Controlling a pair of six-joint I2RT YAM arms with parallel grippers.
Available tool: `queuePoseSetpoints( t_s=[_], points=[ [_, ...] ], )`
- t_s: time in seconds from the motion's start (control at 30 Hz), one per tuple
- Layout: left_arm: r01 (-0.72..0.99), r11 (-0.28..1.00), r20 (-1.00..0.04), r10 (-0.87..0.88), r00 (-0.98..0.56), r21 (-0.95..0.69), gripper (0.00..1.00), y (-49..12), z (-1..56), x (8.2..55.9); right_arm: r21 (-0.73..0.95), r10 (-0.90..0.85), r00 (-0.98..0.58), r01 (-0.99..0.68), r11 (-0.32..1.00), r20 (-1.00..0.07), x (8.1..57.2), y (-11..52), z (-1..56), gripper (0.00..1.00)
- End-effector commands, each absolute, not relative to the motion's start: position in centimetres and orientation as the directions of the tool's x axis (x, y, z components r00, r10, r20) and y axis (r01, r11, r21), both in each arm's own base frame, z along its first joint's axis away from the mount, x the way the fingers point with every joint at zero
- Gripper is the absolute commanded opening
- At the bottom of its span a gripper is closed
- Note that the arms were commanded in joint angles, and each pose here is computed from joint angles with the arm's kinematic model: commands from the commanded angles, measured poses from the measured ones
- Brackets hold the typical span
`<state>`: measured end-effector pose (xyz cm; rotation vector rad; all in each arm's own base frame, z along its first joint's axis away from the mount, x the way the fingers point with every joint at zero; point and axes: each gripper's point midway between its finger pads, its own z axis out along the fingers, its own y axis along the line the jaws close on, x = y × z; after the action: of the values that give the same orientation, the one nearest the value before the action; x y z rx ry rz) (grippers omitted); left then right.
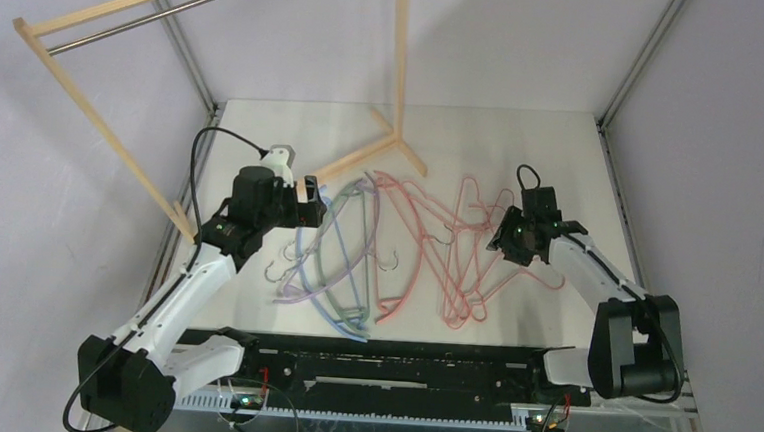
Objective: Organize the hangers
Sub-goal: Pick up the hanger at the center of the board.
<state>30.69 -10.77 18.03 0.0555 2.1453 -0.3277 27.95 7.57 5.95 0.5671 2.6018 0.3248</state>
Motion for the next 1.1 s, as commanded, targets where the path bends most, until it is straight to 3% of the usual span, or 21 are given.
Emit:
queuePoseSetpoints(
  t_s=[0.0, 0.2, 0.37, 0.47, 0.83, 1.07],
  points=[
    [0.176, 0.965, -0.858, -0.081, -0.507, -0.195, 1.00, -10.6, 20.0, 31.0, 0.339, 0.460, -0.785, 0.336, 0.879, -0.414, 30.7, 8.2, 7.4, 0.51],
    [0.168, 0.968, -0.860, -0.079, -0.505, -0.188, 1.00, -10.3, 20.1, 30.7, 0.240, 0.550, -0.749, 0.495, 0.835, -0.369, 28.6, 5.3, 7.0, 0.46],
    [0.160, 0.968, -0.861, -0.090, -0.501, -0.195, 1.00, -10.3, 19.7, 30.9, 0.178, 0.581, -0.700, 0.563, 0.807, -0.415, 26.0, 3.0, 7.9, 0.54],
    [0.171, 0.963, -0.856, -0.097, -0.508, -0.210, 1.00, -10.8, 19.5, 31.1, 0.182, 0.618, -0.685, 0.600, 0.779, -0.386, 25.4, 2.5, 6.9, 0.54],
    [0.174, 0.958, -0.843, -0.102, -0.529, -0.226, 1.00, -11.2, 18.5, 31.3, 0.129, 0.658, -0.698, 0.652, 0.747, -0.283, 25.0, 2.8, 3.3, 0.53],
    [0.171, 0.956, -0.844, -0.117, -0.524, -0.239, 1.00, -11.3, 18.9, 31.3, 0.085, 0.648, -0.704, 0.656, 0.750, -0.291, 25.7, 2.0, 1.5, 0.49]
  ],
)
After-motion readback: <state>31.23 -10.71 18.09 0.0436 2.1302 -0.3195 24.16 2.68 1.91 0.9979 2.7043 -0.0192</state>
